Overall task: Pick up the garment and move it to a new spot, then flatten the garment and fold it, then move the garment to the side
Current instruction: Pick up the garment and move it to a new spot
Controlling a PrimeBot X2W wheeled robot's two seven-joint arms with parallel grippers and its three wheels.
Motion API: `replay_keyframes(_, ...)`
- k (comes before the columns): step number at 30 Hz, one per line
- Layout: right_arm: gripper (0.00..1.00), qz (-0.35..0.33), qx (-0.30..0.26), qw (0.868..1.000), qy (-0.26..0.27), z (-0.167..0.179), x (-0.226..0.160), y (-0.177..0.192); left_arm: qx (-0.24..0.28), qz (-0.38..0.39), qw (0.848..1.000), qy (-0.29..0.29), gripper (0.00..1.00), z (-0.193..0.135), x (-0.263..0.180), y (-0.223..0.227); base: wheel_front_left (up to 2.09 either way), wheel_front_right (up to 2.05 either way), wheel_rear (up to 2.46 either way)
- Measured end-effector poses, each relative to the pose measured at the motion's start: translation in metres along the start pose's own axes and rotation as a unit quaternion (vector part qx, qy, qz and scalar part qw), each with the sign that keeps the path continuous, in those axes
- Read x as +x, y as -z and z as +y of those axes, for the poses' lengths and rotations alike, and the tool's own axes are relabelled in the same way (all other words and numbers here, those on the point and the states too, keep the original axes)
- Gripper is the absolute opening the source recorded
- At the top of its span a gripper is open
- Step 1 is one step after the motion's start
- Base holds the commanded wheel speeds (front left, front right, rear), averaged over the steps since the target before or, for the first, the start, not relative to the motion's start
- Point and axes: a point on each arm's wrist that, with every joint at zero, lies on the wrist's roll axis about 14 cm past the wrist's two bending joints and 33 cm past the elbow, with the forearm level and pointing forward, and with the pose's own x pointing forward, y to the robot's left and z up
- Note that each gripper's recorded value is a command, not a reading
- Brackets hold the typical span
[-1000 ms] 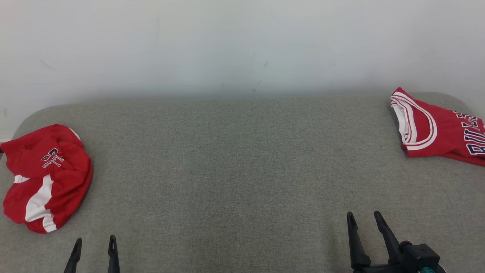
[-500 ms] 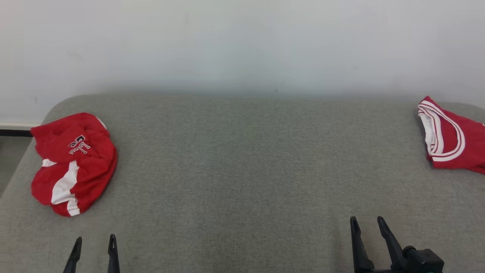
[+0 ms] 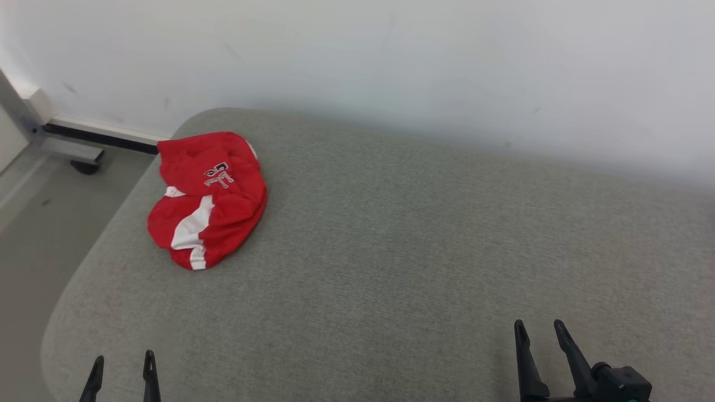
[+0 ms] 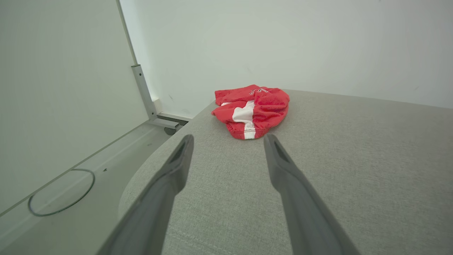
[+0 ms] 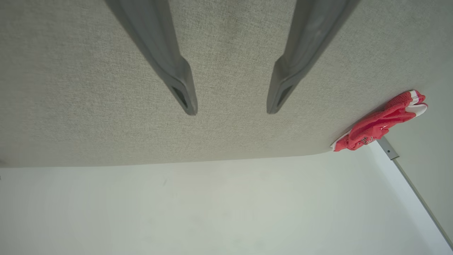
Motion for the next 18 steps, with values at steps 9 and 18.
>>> replay_keyframes(9,1.0,0.016,-0.007,0.997,-0.07,0.044,0.023,0.01,-0.002,0.005,0.997,-0.074,1.0,0.043,-0.034,0.002,0.0,0.0,0.0)
replay_keyframes(18,1.0,0.02,-0.014,0.991,-0.128,0.084,0.037,0.013,-0.004,0.001,0.991,-0.132,1.0,0.074,-0.062,0.0,0.0,0.0,0.0)
